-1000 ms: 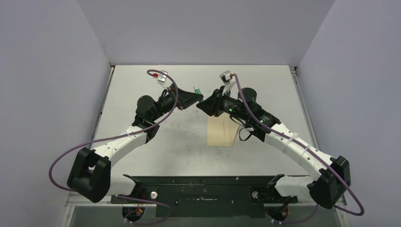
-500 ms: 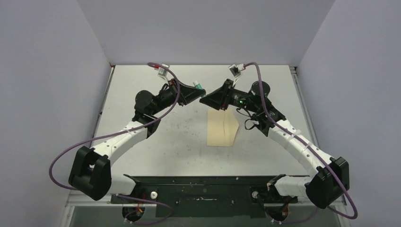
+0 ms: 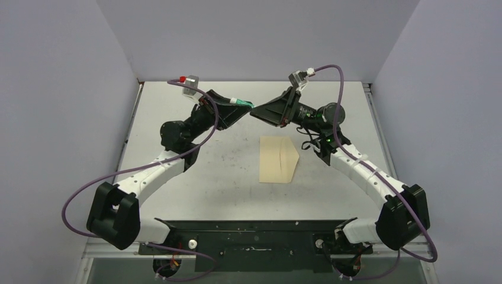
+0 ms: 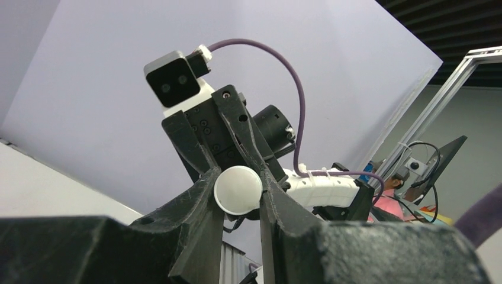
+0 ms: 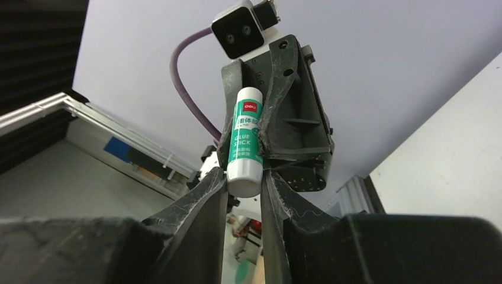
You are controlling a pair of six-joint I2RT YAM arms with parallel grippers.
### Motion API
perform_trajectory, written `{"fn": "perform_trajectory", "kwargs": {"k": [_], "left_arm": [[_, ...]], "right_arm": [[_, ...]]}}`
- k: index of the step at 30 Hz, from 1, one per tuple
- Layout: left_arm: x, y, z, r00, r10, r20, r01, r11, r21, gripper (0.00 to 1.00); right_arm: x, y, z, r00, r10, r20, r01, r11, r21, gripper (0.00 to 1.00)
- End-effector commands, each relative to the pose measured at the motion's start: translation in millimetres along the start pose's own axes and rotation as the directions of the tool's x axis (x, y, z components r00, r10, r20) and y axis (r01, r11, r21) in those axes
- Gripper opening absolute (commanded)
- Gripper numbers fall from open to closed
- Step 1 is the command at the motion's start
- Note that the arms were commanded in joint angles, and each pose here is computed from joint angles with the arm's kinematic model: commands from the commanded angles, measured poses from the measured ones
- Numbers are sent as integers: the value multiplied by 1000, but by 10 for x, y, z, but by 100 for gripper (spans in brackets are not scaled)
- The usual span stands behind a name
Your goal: Place the letter into the envelope and seal it
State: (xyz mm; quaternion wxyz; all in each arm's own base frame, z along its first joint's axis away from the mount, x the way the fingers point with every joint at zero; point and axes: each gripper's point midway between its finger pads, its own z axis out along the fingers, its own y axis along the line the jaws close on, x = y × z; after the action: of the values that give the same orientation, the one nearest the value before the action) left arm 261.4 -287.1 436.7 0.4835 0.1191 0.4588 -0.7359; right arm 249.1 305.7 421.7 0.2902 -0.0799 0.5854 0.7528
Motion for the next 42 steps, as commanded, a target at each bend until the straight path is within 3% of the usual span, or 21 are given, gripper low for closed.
{"fn": "perform_trajectory", "kwargs": {"k": [1,3,4,7,8,9,11,17,18,19,22,23,26,29,37,42], "left_arm": [[-382,-326,42,986,110,127,-122,988,90,0],[-414,-339,45,984,110,140,-123,989,83,0],[-422,-323,47,984,107,142,-118,990,71,0],[-440,-299,39,983,108,147,-114,993,36,0],[-438,-277,29,984,104,147,-108,994,20,0],[-443,-254,16,983,97,153,-98,995,2,0],[-456,-219,-8,983,71,167,-67,997,-28,0],[-411,-180,-36,988,-10,152,20,997,-69,0],[-400,-174,-32,989,-21,144,32,997,-76,0],[-386,-178,-29,990,-29,135,40,996,-78,0],[-346,-168,-30,993,-47,110,57,994,-89,0],[-331,-160,-34,993,-52,104,62,994,-93,0],[-302,-170,-51,994,-61,93,70,993,-96,0],[-285,-172,-60,994,-67,85,75,992,-102,0],[-240,-192,-62,995,-83,52,88,991,-103,0],[-208,-207,-42,996,-91,26,93,992,-86,0]], "right_arm": [[-332,513,25,985,10,170,14,990,-138,5],[-285,431,92,988,-29,154,42,996,-81,5],[-276,366,109,987,-54,150,61,997,-41,11],[-297,119,71,969,-199,144,181,976,125,68],[-319,60,28,956,-253,147,227,958,175,81],[-351,35,-13,939,-308,154,273,938,214,89],[-394,44,-82,893,-425,151,381,890,250,93],[-376,188,-114,691,-721,49,691,679,247,92],[-371,222,-83,626,-780,20,755,612,238,91],[-333,196,-50,603,-798,-7,776,584,239,90],[-248,234,113,463,-882,-90,875,438,207,85],[-213,243,152,387,-916,-107,912,364,190,84],[-120,341,207,240,-968,-76,962,227,153,78],[-113,373,166,155,-987,-46,977,146,153,71],[-156,279,144,70,-994,-88,985,55,167,65],[-133,193,216,111,-985,-134,986,92,139,30]]}}
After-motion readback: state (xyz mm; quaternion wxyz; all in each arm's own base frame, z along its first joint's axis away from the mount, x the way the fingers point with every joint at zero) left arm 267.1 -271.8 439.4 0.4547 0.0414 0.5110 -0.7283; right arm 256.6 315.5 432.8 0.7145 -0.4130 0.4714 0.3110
